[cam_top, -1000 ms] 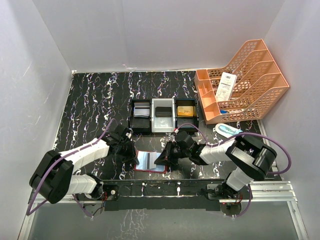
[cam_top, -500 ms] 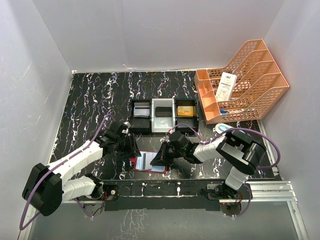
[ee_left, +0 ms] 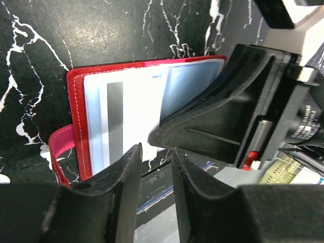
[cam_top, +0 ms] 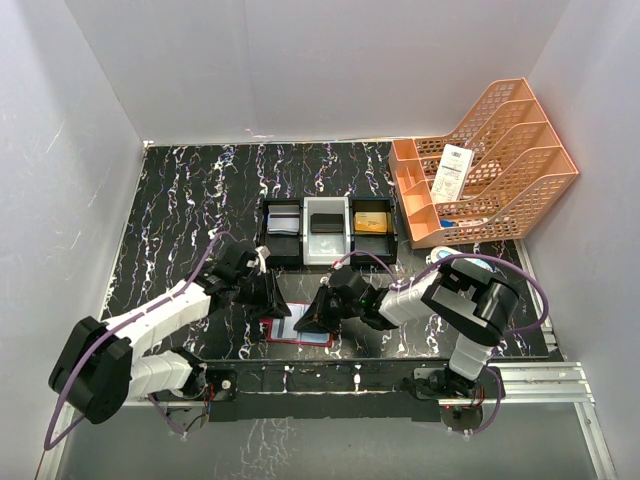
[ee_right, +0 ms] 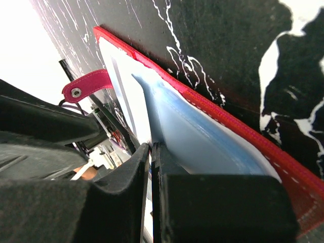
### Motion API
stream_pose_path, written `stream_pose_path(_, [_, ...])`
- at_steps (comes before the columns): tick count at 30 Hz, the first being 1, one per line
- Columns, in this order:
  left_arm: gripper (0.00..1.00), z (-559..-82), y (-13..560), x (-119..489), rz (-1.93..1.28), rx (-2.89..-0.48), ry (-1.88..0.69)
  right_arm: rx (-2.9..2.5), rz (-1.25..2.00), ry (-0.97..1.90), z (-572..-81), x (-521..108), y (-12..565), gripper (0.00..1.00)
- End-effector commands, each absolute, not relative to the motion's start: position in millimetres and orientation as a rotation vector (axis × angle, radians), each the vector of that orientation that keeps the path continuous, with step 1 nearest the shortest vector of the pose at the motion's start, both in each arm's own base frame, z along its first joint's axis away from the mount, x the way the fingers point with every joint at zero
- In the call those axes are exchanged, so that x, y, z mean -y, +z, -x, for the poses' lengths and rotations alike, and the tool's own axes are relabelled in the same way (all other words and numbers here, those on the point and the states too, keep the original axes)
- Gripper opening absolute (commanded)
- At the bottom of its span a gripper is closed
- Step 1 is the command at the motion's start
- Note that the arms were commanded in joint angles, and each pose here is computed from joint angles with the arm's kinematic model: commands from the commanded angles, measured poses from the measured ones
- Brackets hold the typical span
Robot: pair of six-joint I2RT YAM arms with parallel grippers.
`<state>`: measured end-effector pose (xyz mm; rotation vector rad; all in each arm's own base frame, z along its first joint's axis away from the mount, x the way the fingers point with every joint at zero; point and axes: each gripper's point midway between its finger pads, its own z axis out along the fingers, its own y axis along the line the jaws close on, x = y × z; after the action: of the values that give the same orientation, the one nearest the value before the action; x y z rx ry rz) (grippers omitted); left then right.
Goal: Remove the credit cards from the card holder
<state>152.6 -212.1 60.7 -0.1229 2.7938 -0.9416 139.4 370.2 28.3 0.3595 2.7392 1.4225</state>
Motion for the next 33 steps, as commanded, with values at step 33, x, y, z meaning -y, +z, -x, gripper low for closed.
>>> stream_pose_path(33, [0.12,-125,2,181,0.123,-3.043,-0.636,-2.630,-0.387,1.446,-153,-374,47,0.18])
